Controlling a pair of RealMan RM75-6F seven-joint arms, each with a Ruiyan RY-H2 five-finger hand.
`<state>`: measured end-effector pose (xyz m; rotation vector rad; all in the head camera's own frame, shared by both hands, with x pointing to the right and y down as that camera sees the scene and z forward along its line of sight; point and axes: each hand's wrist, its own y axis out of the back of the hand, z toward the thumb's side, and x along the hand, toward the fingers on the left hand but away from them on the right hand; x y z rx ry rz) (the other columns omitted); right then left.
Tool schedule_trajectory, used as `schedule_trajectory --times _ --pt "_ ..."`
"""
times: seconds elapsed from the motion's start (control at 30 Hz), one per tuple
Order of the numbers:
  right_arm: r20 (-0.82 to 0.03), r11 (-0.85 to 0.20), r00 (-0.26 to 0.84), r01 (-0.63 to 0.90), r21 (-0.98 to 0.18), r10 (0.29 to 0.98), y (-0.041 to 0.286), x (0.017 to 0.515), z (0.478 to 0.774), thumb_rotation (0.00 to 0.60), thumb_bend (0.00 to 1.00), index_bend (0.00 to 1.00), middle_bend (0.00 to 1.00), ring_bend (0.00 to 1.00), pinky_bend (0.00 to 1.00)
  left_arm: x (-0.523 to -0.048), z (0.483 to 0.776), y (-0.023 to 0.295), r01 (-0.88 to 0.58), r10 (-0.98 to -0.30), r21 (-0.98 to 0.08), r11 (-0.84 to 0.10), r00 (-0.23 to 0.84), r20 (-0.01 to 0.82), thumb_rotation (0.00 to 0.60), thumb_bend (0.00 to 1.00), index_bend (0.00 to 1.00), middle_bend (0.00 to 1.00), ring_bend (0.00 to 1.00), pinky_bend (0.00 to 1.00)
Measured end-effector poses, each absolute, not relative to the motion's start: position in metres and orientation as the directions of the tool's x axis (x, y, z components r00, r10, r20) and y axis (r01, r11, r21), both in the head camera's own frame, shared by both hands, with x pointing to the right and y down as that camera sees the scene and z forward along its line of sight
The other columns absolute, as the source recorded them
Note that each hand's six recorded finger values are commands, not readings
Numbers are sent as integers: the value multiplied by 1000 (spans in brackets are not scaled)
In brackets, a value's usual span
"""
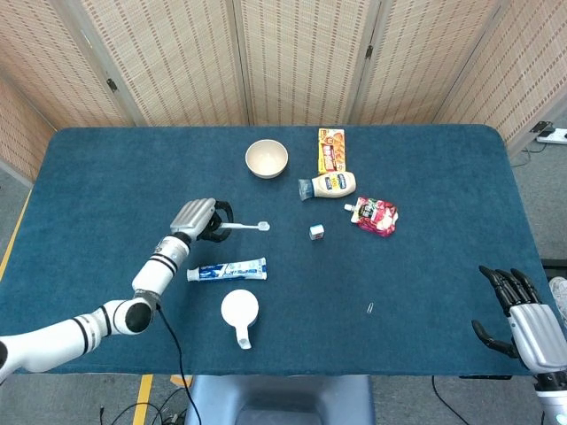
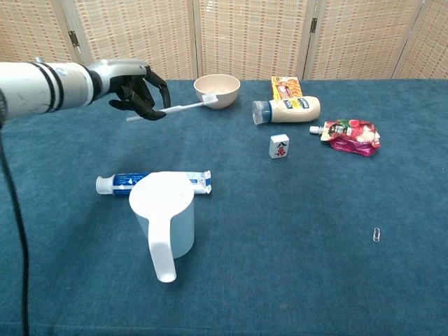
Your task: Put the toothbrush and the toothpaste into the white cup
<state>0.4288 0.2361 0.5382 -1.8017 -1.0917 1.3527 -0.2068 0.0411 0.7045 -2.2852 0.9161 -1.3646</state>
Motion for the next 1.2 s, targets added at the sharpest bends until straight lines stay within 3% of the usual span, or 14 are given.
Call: schedule_trajectory --times 0.3,0.6,0.93,1.2 --pt "-442 -466 146 241 -852 885 234 423 540 600 246 56 146 127 77 -217 663 73 -517 -628 -388 -763 451 634 600 464 609 978 888 998" --pt "-444 -465 140 238 -853 885 236 422 538 600 246 55 146 128 77 -199 630 113 -539 -547 -206 -817 611 572 600 464 611 978 888 998" --pt "-444 -464 136 237 -853 886 237 422 538 600 246 56 146 132 77 -179 618 157 -478 -449 -88 -874 725 522 600 464 607 973 888 998" --pt "-443 -462 129 242 -854 887 238 425 538 600 246 56 147 132 77 -172 634 165 -464 -418 -55 -884 734 536 600 463 598 973 888 998"
